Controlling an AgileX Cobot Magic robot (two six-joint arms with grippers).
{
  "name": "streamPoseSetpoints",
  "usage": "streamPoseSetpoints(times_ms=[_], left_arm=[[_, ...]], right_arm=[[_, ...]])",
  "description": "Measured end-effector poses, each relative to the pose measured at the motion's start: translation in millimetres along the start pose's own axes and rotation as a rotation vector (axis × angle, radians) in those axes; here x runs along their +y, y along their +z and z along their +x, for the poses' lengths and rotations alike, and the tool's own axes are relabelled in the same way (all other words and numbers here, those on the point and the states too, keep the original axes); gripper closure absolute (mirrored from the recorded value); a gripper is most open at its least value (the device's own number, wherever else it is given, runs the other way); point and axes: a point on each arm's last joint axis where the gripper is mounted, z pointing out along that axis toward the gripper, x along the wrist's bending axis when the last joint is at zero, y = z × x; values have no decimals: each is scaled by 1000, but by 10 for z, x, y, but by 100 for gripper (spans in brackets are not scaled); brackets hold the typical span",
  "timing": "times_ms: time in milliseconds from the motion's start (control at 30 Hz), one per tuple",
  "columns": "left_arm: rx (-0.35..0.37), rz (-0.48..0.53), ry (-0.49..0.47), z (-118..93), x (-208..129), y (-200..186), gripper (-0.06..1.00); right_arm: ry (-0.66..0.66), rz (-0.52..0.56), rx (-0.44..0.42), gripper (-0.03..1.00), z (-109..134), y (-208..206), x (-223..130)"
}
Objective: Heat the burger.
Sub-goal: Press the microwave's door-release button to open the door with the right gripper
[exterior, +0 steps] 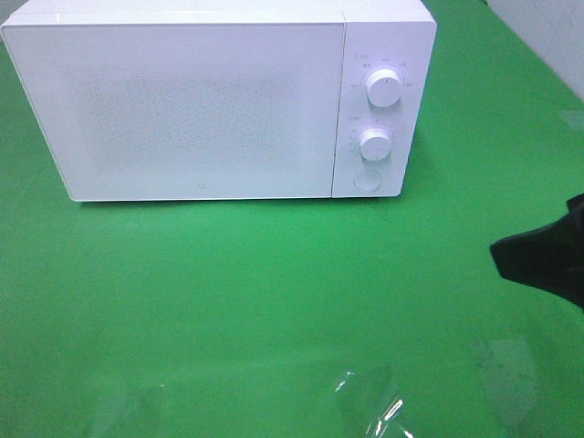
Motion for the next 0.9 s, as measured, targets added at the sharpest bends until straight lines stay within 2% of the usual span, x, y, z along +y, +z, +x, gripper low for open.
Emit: streamPoseSetpoints(times_ms=[100, 200, 233, 333, 400, 633, 733, 900], left_arm=[[0, 0, 0, 0, 0, 0, 5], [0, 0, 0, 0, 0, 0, 5], [0, 0, 0, 0, 0, 0, 5], [0, 0, 0, 0, 0, 0, 5], [0, 0, 0, 0, 0, 0, 5], [0, 0, 0, 0, 0, 0, 5], [0, 0, 0, 0, 0, 0, 5], [0, 0, 0, 0, 0, 0, 5]], right_arm=[[4, -16, -7, 21, -22, -100, -44], [69, -45, -49, 21, -116, -276, -137], [113, -61, -87, 21, -178, -366, -194], [141, -77, -112, 21, -211, -432, -236], [204, -166, -171, 21, -268, -629, -370], [285, -276, -263, 21, -279, -734, -739], [294, -287, -273, 21, -276, -745, -774], [335, -391, -331, 21, -239, -875, -909]])
